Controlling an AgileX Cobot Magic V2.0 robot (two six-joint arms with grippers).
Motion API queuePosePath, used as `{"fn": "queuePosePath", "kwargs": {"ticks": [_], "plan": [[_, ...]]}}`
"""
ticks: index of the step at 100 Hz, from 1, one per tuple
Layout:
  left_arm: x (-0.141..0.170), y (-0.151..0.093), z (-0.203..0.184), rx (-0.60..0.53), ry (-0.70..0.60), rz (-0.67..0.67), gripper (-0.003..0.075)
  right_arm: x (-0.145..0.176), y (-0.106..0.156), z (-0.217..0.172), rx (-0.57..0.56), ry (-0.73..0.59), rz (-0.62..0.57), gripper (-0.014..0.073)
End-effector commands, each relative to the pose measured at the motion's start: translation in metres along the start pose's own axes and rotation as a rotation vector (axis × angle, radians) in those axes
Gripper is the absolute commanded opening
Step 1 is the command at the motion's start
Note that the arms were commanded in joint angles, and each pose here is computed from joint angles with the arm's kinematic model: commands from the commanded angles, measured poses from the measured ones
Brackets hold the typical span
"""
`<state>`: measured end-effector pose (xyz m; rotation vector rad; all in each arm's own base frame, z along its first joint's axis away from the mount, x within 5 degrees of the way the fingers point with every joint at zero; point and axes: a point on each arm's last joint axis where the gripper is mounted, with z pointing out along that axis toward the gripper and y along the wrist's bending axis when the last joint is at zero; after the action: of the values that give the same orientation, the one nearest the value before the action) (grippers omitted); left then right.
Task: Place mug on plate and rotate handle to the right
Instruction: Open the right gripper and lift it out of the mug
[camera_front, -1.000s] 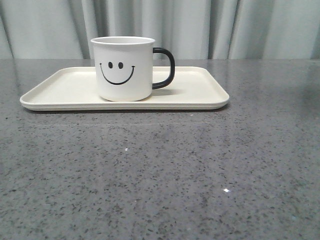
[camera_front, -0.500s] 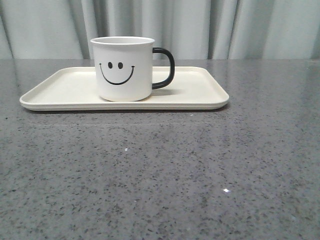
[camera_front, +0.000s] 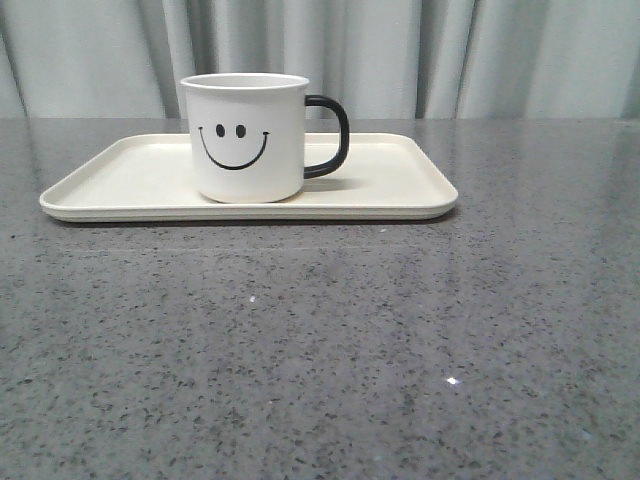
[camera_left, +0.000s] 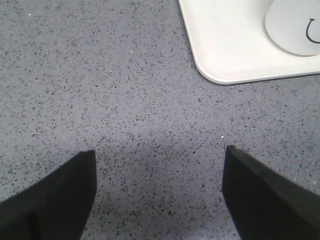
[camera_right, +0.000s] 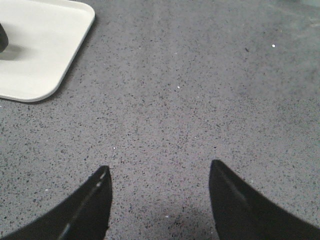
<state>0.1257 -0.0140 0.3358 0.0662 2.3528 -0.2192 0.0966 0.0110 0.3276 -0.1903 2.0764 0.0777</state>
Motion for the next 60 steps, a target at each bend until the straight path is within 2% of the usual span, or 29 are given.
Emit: {"fn": "queuePosePath", "kwargs": {"ticks": [1,33,41,48,60], "plan": [[-0.0114,-0.0019,-0.0067,0.007,-0.091,-0.01,0.0514,-0.0075,-0.0026,-0.0045,0.04,-0.119,0.021,0.0437],[-0.0116,-0.0018,-0.0067,0.007,-0.094,-0.01,0.0512,-0.0041,-0.0029,-0.0022,0.042,-0.117,0.033,0.0435],[-0.0116,-0.0018,-0.0067,0.007,-0.094,-0.01,0.0488,-0.0042,-0.0029,-0.0022,0.042,-0.119,0.034,0.0428],[-0.0116,-0.0018,-0.0067,0.007,-0.094,-0.01,0.043,-0.0043,-0.0029,-0.0022,0.042,-0.119,0.034,0.0373],[-0.0116,-0.0018,-0.0067,0.007,-0.094,-0.01,0.0273,-0.0043,-0.0029,-0.0022,0.042,-0.119,0.034,0.0189]]}}
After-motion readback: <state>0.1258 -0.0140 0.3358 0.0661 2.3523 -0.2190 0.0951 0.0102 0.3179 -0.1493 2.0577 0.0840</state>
